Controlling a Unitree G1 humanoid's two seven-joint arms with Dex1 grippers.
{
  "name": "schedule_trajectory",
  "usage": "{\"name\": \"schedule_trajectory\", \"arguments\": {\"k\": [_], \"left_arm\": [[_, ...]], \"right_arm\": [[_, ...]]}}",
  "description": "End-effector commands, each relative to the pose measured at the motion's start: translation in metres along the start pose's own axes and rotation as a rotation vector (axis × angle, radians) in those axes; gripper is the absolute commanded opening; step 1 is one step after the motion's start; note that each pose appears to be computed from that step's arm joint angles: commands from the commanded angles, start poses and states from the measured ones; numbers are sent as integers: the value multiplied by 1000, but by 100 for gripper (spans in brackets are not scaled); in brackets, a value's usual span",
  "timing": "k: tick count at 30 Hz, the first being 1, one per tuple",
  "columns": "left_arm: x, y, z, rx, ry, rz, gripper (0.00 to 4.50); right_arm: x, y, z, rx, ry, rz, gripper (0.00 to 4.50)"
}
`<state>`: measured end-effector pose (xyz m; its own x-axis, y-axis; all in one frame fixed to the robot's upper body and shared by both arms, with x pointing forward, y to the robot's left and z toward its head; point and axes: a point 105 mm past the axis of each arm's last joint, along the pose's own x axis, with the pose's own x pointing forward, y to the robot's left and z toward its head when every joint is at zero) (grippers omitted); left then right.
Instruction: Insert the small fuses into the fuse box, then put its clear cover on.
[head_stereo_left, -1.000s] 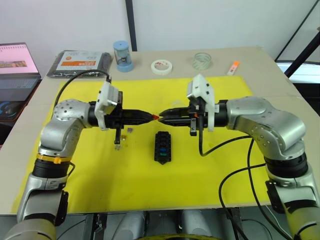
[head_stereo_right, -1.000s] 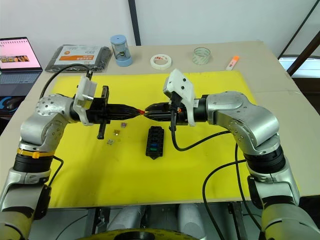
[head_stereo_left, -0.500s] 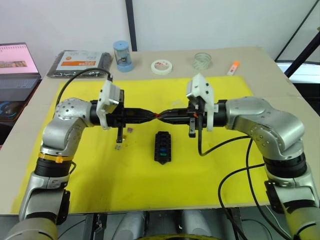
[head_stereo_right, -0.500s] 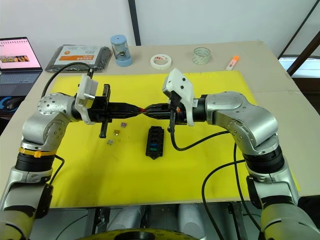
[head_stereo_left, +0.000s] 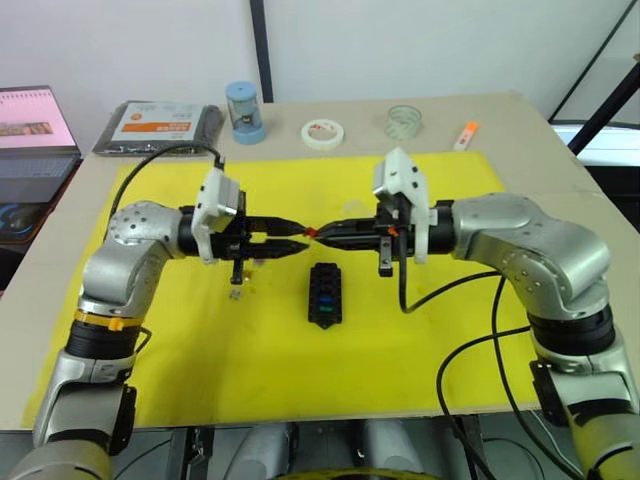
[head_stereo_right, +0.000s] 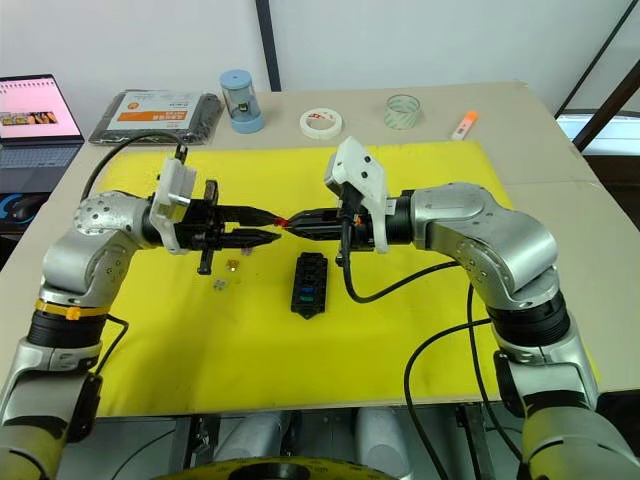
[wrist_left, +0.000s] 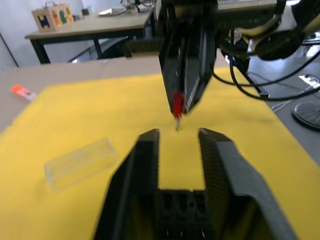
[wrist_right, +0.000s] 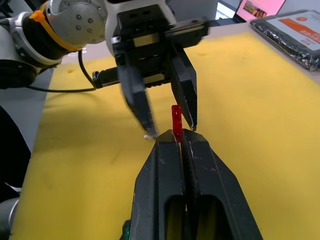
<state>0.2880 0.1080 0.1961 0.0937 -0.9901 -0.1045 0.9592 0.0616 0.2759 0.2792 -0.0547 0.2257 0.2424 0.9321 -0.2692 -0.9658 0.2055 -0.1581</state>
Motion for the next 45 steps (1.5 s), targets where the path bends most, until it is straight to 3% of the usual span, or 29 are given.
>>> {"name": "schedule_trajectory", "arguments": {"k": [1,3,6,7,15,45], "left_arm": [[-3,-17,-10,46,38,0,271],[0,-31,-23,58,59,2,339],[5,-39,-34,90,83,9,441],[7,-41,-36,94,85,13,448],[10,-40,-50,108,116,60,448],[11,-38,-55,71,97,73,448]], "right_arm": [[-3,2,-4,-124,115,-23,0],[-1,3,-23,-166,231,-28,0],[1,5,-37,-197,298,-15,0],[3,6,-41,-206,313,-9,0],[10,6,-55,-235,372,17,0],[20,9,-82,-198,416,47,0]]}}
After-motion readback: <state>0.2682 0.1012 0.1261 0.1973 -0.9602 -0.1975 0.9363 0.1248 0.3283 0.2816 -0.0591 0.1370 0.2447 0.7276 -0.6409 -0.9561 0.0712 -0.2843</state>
